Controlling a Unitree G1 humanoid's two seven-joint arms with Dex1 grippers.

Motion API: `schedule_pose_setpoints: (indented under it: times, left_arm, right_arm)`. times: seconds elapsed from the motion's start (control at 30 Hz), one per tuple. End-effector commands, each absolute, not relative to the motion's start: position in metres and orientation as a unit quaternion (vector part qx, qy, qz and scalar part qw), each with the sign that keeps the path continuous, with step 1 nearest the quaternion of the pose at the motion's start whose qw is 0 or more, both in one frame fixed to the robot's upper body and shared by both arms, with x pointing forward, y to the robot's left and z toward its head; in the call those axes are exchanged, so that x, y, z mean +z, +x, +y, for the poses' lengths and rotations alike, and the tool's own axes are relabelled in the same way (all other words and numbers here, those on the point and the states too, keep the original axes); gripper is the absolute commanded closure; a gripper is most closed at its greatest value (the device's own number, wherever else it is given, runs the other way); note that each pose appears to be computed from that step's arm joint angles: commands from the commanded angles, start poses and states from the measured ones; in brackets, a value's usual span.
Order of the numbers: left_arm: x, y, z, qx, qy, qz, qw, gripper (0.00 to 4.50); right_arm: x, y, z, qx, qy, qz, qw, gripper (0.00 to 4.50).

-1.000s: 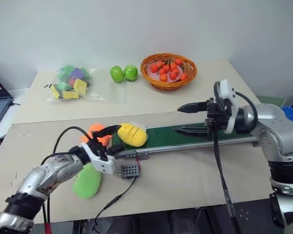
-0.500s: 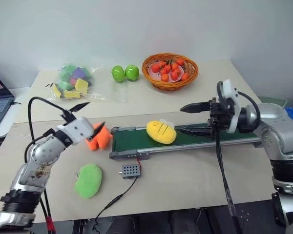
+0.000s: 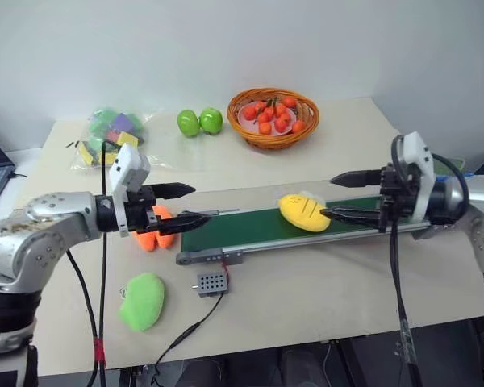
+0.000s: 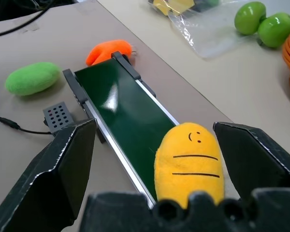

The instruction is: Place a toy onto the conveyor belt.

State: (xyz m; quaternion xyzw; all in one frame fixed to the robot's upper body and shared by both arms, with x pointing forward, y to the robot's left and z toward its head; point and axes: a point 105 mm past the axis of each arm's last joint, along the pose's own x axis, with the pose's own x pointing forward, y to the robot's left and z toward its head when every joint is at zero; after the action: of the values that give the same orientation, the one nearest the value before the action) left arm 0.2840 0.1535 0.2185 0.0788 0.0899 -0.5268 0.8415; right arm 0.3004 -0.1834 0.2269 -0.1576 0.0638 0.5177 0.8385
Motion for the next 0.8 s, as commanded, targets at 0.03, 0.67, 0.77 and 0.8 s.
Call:
schedule_pose_setpoints:
  times: [0.03, 0.67, 0.77, 0.8]
  left_arm:
    - [0.223, 0.286, 0.157, -0.530, 0.126, 0.086, 0.834, 0.03]
    - [0.234, 0.307, 0.134, -0.563, 0.111, 0.071, 0.816, 0.03]
    - [0.234, 0.308, 0.131, -0.566, 0.107, 0.071, 0.814, 0.03]
    - [0.234, 0.309, 0.130, -0.567, 0.107, 0.070, 0.814, 0.03]
  right_arm:
    - [0.247, 0.293, -0.193, 0.502, -0.176, 0.035, 0.846, 0.00]
    - [0.236, 0.282, -0.224, 0.420, -0.158, 0.015, 0.893, 0.00]
    - [0.237, 0.279, -0.227, 0.412, -0.162, 0.015, 0.896, 0.00]
    - [0.237, 0.278, -0.228, 0.409, -0.164, 0.015, 0.898, 0.00]
